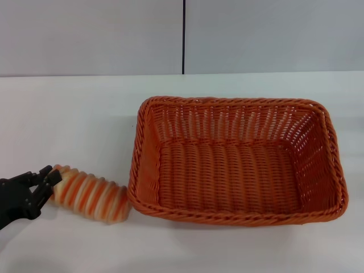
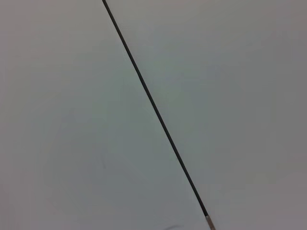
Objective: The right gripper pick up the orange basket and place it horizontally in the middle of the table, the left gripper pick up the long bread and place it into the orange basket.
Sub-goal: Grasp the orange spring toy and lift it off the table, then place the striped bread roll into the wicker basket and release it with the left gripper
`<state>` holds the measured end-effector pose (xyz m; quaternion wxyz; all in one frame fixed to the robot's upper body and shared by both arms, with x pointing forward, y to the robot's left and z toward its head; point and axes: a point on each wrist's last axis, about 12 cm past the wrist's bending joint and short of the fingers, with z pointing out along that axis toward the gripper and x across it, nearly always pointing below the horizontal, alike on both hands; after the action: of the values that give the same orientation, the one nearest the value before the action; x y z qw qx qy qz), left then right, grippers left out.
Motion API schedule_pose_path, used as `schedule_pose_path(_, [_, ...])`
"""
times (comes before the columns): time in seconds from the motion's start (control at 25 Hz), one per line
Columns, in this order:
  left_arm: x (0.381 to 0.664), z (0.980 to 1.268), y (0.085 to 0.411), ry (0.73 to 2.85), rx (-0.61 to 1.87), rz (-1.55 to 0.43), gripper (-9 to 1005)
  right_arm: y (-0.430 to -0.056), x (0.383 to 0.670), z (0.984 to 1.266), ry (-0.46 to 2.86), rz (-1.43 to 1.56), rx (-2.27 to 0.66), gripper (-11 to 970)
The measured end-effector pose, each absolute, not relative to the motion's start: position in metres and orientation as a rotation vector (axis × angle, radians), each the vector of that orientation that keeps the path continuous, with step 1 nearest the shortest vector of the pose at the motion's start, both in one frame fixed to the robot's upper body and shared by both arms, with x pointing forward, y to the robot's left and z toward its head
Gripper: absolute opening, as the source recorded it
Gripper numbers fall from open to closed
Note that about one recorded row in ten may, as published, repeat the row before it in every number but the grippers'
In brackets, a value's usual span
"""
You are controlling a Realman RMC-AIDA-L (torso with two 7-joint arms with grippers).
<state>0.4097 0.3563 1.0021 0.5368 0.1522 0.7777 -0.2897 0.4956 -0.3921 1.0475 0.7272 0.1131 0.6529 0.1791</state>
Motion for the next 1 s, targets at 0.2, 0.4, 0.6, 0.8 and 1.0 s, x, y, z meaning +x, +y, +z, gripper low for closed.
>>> schedule_pose_path(0.2, [0.411, 1.003, 0.356, 1.848, 0.365, -0.691, 155, -0.392, 0.496, 1.047, 1.439, 0.395, 0.249, 559])
schedule_pose_path(0.4, [0.412, 1.004, 0.359, 1.839, 0.340, -0.673, 148, -0.392, 0.496, 1.048, 1.439, 0.395, 0.249, 559])
schedule_pose_path(0.6, [0.407, 1.009, 0.377, 1.786, 0.192, -0.584, 144, -0.392, 0.497, 1.049, 1.433, 0.394, 0.253, 560])
schedule_pose_path(0.8, [0.401, 1.021, 0.394, 1.663, 0.022, -0.523, 142, -0.392, 0.499, 1.050, 1.427, 0.394, 0.254, 560])
schedule_pose_path(1.0, [0.414, 1.038, 0.381, 1.490, 0.012, -0.627, 136, -0.387, 0.502, 1.049, 1.425, 0.412, 0.256, 559])
